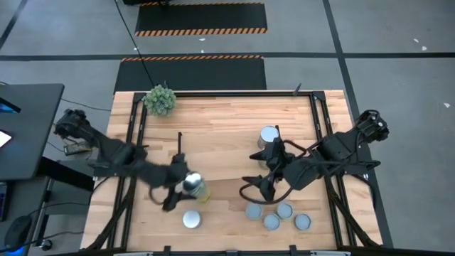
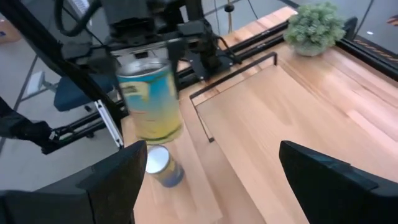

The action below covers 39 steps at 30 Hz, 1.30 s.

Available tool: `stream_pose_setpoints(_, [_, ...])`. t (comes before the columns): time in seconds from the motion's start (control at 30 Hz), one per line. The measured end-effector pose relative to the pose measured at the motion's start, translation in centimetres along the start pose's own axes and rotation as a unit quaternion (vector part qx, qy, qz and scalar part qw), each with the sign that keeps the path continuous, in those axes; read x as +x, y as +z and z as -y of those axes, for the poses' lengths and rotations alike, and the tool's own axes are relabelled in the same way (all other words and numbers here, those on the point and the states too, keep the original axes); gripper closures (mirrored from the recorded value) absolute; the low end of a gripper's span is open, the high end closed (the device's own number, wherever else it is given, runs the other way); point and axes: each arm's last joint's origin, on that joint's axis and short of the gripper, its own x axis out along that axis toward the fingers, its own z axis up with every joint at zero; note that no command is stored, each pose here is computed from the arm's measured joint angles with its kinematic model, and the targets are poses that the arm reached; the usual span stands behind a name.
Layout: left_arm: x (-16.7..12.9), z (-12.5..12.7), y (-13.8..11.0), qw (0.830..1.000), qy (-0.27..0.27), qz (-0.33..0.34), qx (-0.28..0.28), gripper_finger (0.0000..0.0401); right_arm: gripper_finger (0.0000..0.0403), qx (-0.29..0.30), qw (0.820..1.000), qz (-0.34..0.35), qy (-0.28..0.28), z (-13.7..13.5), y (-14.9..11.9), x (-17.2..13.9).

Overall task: Pick and place cans onto a shelf
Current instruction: Put the canned carrots on the shelf

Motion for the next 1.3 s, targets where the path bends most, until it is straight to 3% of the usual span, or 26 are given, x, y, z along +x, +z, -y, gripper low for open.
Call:
stream_pose_setpoints(0.3, [3.3,-6.7,3.0,0.999,-0.009,-0.013,0.032,0.0099,0.003,0.008,0.999,-0.016,-0.027,2.4,0.7,-2.3])
stream_pose_setpoints(0.5, [6.0,-11.4,4.0,0.999,0.016,-0.018,0.029,0.0099,0.003,-0.016,0.999,-0.021,-0.031,4.7,2.1,-3.8])
stream_pose_setpoints(0.77, [9.0,-15.7,4.9,0.998,0.047,0.013,0.028,0.0099,0.003,-0.046,0.998,-0.016,-0.03,7.4,3.9,-4.9])
stream_pose_setpoints(0.97, [10.6,-17.4,4.5,0.992,0.106,0.005,0.065,0.0099,0.003,-0.058,0.998,-0.008,-0.037,8.2,4.4,-5.4])
stream_pose_setpoints(1.3, [11.2,-17.4,4.1,0.992,0.101,-0.015,0.075,0.0099,0.003,-0.059,0.997,-0.012,-0.039,8.2,4.3,-5.3])
